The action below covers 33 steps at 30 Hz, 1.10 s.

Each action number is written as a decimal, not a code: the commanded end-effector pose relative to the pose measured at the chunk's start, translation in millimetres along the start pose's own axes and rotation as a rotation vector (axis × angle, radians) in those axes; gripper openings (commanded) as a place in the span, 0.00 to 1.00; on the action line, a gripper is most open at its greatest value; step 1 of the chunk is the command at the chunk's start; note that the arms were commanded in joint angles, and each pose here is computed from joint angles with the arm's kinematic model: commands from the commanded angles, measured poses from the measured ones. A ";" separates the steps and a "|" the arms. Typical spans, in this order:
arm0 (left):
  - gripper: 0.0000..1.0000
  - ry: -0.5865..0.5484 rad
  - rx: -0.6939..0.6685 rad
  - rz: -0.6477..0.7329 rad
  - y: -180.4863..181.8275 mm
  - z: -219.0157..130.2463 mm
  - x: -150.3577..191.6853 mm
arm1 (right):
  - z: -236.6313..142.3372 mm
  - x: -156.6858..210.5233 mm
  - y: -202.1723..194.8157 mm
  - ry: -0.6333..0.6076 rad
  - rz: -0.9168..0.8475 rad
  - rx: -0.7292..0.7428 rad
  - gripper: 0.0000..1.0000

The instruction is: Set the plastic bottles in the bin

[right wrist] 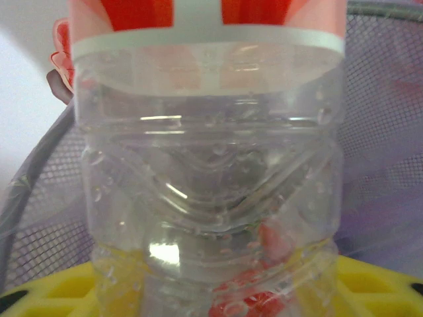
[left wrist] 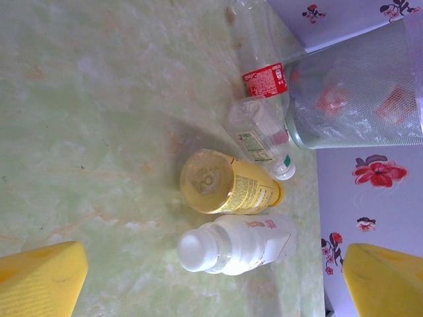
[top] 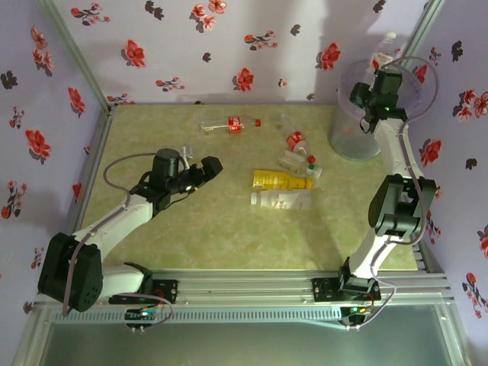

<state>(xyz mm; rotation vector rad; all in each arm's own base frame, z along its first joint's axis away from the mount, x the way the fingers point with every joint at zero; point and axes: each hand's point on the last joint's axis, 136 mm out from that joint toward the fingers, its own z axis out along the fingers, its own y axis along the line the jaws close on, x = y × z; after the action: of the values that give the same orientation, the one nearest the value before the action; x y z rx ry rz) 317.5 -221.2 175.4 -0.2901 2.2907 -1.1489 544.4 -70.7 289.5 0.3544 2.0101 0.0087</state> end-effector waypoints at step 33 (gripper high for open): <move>1.00 0.025 -0.051 0.017 10.8 16.2 3.0 | -73.5 -21.3 24.6 0.022 -0.029 -0.090 0.91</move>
<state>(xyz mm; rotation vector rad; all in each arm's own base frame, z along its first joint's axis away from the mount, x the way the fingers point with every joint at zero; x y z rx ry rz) 320.0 -224.2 152.9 -0.3079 2.3503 -1.1173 500.0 -45.4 346.8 0.2916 2.0094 0.1192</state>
